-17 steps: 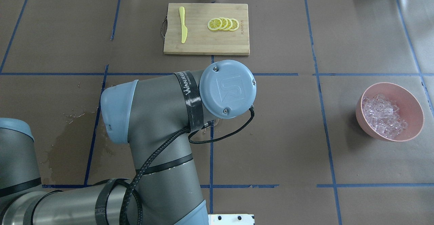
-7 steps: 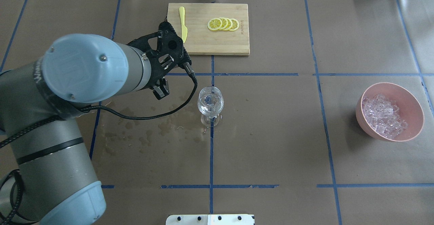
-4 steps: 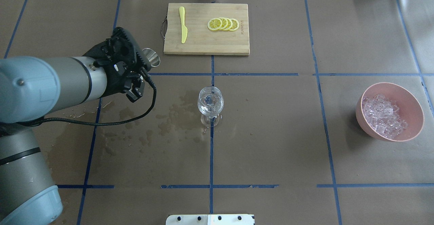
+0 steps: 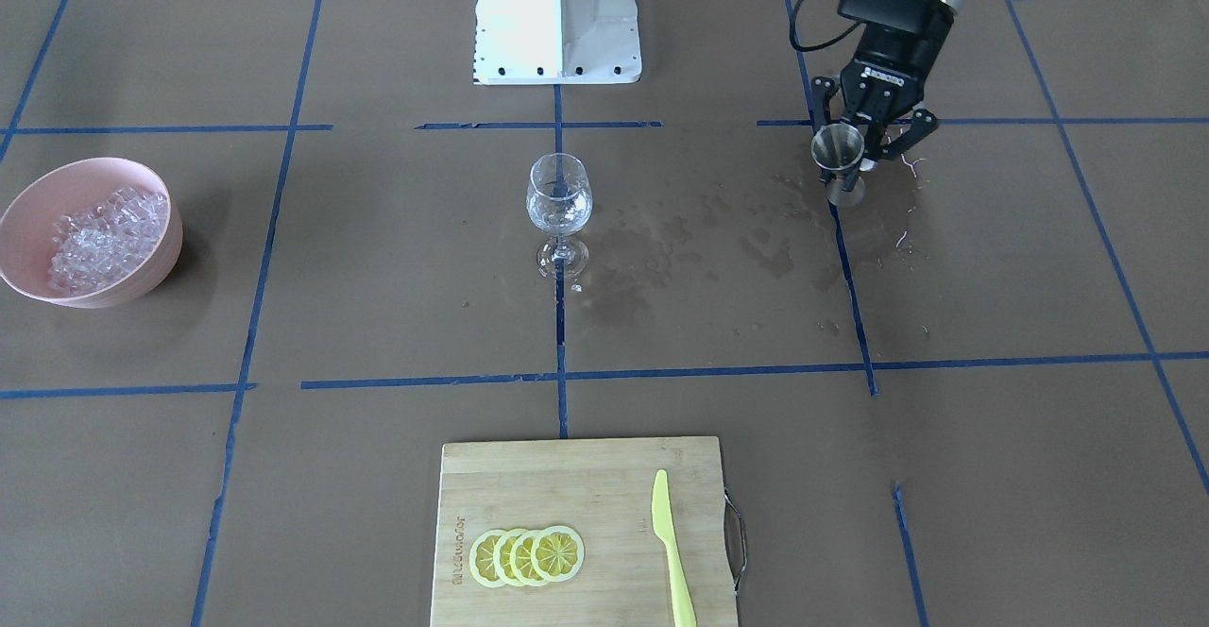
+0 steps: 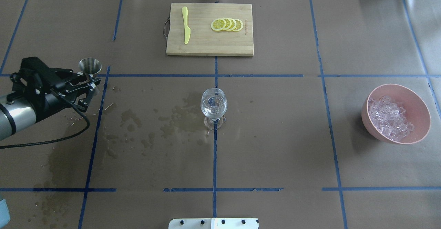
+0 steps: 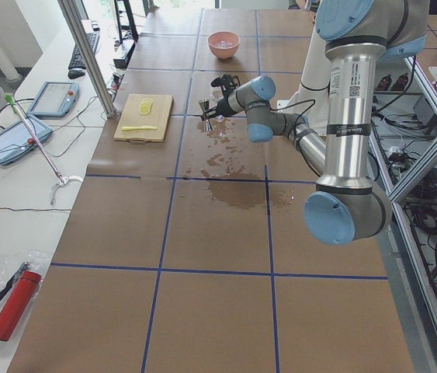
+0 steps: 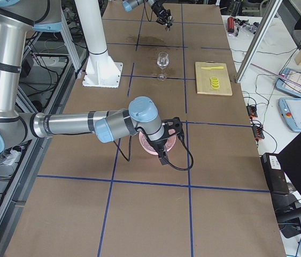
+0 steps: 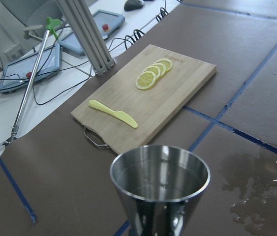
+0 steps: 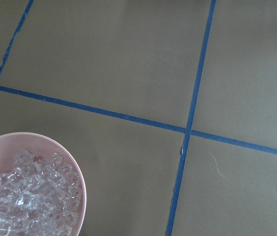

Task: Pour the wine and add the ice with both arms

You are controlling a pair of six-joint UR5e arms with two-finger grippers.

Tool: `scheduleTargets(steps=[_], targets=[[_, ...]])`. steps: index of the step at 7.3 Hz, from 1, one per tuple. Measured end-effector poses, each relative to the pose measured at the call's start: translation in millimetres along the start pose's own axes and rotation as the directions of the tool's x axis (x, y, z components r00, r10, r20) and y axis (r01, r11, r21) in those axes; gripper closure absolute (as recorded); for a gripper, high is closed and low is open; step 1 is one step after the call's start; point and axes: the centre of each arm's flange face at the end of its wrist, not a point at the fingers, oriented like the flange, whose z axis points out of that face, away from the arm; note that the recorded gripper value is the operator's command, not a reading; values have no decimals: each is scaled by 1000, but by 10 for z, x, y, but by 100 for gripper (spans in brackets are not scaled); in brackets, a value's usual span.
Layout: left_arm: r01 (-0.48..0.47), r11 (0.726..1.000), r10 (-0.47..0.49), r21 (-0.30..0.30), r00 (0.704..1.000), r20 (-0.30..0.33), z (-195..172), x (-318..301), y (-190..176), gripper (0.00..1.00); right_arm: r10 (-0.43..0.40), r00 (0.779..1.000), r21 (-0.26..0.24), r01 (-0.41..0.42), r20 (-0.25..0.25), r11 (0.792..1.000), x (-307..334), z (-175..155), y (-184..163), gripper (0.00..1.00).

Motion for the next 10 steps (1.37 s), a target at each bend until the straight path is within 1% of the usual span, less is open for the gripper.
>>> scheduleTargets(steps=[1,2,4,5,7,10], targets=[[43,997,-45,61,998,34,-66,-242,402,100,-1,1000,1,1,0,1000,-2,-2,-1,0],[92,990,-98,104,993,62,-140,-379,716,100,-1,1000,1,1,0,1000,-4,-4,-2,0],[204,965,-221,162,971,93,-178,-230,1194,100,-2,1000,2,2,0,1000,-6,-6,-3,0],[245,952,-267,186,958,104,-184,-82,1415,100,-3,1000,2,3,0,1000,-6,-6,-3,0],[294,931,-326,215,936,129,-183,111,1807,100,-3,1000,2,3,0,1000,-6,-6,-3,0],[348,905,-389,244,909,148,-9,444,2169,100,-4,1000,2,4,0,1000,-6,-6,-3,0]])
